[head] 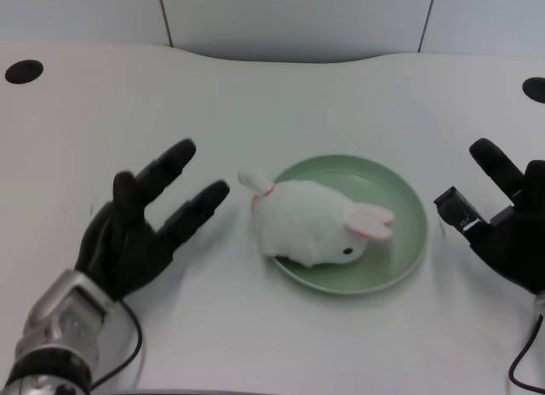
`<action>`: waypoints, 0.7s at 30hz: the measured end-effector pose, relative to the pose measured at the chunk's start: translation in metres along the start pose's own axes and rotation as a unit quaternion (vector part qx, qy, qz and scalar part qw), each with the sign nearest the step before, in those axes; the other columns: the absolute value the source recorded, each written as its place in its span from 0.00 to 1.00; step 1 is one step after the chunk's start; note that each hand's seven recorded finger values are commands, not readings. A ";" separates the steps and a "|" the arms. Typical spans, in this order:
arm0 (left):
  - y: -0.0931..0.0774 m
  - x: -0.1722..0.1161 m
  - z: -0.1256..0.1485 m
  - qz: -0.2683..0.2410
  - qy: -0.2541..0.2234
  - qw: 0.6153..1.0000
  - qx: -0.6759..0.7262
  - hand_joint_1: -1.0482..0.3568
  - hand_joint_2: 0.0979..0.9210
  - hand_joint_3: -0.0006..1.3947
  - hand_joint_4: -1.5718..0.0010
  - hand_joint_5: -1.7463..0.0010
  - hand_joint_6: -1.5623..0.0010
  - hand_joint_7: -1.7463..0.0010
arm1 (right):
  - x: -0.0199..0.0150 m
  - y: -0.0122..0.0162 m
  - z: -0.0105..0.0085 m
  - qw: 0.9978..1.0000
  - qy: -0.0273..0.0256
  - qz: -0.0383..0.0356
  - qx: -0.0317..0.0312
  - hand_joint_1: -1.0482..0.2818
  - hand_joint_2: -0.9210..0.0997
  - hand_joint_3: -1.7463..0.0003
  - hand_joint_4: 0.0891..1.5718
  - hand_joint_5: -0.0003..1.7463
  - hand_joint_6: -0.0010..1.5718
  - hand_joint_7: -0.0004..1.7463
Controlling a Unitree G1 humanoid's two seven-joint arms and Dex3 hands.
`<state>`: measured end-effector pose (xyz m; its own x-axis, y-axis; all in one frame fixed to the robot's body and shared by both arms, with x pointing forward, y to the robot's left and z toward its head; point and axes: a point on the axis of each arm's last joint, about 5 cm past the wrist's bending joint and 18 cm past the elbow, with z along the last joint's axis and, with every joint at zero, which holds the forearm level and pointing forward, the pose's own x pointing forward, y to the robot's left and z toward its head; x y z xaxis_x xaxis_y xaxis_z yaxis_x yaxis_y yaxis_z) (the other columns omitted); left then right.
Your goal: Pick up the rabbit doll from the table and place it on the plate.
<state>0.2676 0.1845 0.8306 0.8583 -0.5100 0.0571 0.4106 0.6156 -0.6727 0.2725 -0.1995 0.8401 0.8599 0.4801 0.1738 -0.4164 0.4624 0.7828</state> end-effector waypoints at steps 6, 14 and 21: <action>0.010 -0.028 -0.011 0.053 -0.015 0.997 -0.045 0.10 1.00 0.44 0.79 0.22 0.53 0.91 | 0.0030 0.0011 0.0002 1.000 0.001 0.003 0.002 0.29 0.00 0.81 0.36 1.00 0.44 0.85; 0.009 -0.029 -0.007 0.060 -0.027 0.996 -0.053 0.15 1.00 0.43 0.87 0.04 0.77 0.42 | 0.0024 0.0006 -0.0007 1.000 0.002 0.000 0.004 0.29 0.00 0.81 0.36 1.00 0.43 0.85; 0.015 -0.042 -0.007 0.088 -0.038 0.993 -0.069 0.20 1.00 0.36 0.80 0.05 0.69 0.39 | 0.0015 0.0000 -0.0005 1.000 0.000 -0.008 0.001 0.29 0.00 0.81 0.35 1.00 0.44 0.84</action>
<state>0.2360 0.2112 0.8131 0.9359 -0.3519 -0.0175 0.2113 0.6003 -0.7713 0.2736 -0.1985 0.8400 0.8659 0.4736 0.1612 -0.4024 0.4679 0.7868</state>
